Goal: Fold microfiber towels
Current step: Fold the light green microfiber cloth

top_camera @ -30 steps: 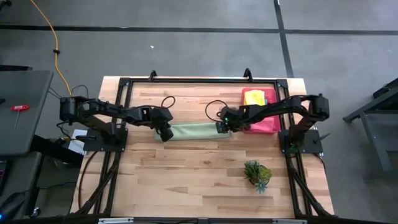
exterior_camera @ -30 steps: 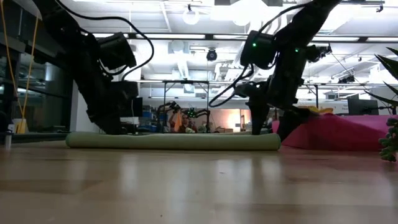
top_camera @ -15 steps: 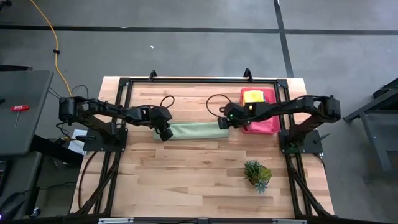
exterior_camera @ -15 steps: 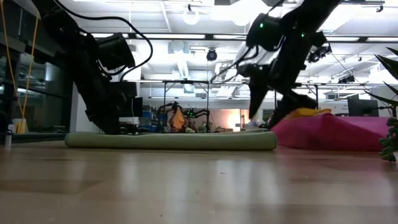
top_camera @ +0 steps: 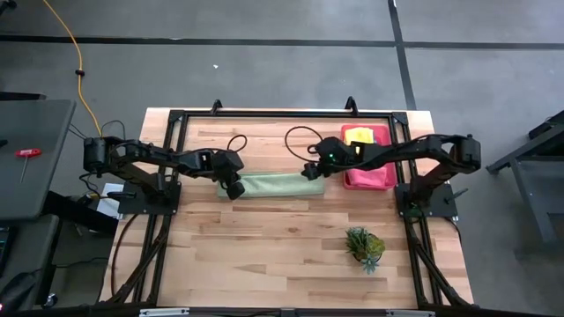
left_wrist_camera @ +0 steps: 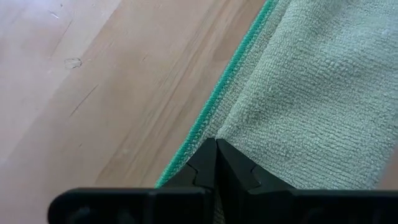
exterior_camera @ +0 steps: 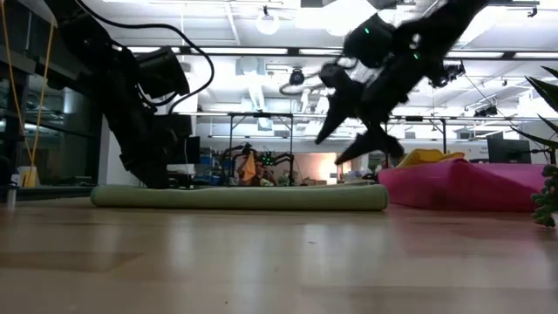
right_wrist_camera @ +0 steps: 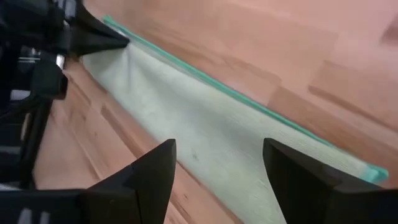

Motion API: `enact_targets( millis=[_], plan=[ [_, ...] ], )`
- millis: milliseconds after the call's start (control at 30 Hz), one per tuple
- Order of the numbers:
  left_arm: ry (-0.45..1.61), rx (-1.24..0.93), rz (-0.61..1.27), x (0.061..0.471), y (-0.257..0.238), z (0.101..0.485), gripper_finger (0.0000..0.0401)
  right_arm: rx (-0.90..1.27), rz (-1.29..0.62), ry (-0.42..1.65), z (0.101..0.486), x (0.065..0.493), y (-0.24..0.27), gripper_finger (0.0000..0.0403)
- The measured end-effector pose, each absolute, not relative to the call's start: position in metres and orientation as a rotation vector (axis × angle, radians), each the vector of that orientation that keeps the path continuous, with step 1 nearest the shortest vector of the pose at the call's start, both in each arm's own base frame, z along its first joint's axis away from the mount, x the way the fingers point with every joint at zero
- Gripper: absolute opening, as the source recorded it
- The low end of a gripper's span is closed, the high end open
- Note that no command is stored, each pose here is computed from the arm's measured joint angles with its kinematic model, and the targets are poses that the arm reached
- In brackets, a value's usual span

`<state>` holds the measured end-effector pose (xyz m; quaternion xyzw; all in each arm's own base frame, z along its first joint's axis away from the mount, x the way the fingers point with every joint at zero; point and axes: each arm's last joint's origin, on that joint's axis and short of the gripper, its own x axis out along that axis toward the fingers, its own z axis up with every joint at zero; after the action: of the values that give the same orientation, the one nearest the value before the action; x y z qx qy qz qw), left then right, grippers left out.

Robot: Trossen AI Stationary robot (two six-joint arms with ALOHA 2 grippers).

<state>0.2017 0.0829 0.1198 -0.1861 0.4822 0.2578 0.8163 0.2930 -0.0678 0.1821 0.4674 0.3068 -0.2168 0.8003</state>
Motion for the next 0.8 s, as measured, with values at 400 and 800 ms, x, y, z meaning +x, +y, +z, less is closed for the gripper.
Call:
enact_targets(
  millis=[400,800],
  plan=[
    [1.022,-0.422,0.542,0.202,0.083,0.120,0.0000,1.131,-0.451,0.580,0.152,0.268,-0.075,0.0233],
    [1.026,-0.425,0.537,0.202,0.082,0.120,0.0000,1.107,-0.523,0.593,0.161,0.257,-0.086,0.0233]
  ],
)
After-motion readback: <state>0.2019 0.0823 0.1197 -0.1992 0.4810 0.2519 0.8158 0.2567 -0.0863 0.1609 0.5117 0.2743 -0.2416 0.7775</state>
